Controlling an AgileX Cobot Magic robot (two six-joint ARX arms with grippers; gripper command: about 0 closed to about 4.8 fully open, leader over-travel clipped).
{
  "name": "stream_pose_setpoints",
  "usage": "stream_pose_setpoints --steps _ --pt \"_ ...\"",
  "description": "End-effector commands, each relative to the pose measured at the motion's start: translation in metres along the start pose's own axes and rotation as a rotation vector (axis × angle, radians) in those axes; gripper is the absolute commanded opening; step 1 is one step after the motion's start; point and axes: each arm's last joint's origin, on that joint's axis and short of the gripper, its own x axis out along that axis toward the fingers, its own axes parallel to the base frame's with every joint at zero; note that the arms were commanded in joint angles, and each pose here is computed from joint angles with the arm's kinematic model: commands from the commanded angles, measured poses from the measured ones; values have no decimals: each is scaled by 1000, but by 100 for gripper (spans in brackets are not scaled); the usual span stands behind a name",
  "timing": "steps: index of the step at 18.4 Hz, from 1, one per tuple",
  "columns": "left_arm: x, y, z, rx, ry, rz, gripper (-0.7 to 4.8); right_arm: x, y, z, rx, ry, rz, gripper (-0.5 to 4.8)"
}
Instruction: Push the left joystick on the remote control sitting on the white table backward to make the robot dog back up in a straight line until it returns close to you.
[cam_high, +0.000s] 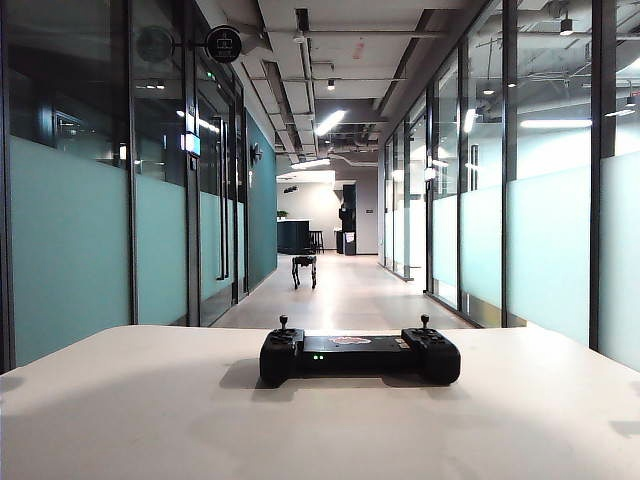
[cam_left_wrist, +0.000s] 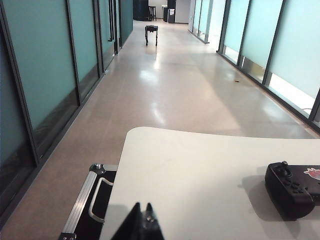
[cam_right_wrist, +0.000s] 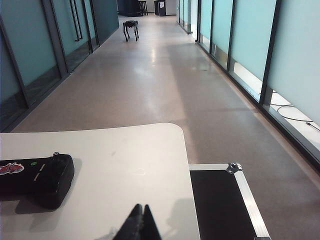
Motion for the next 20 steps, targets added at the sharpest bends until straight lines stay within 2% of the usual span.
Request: stream_pose_setpoints --steps 1,10,20 --pt "0 0 2 1 -9 -4 -6 0 0 -1 5 -8 0 -5" --pt "0 0 4 1 -29 -2 -6 0 0 0 5 -21 1 -5" --pt "-4 0 26 -25 -118 19 -6 -7 1 36 12 -167 8 -5"
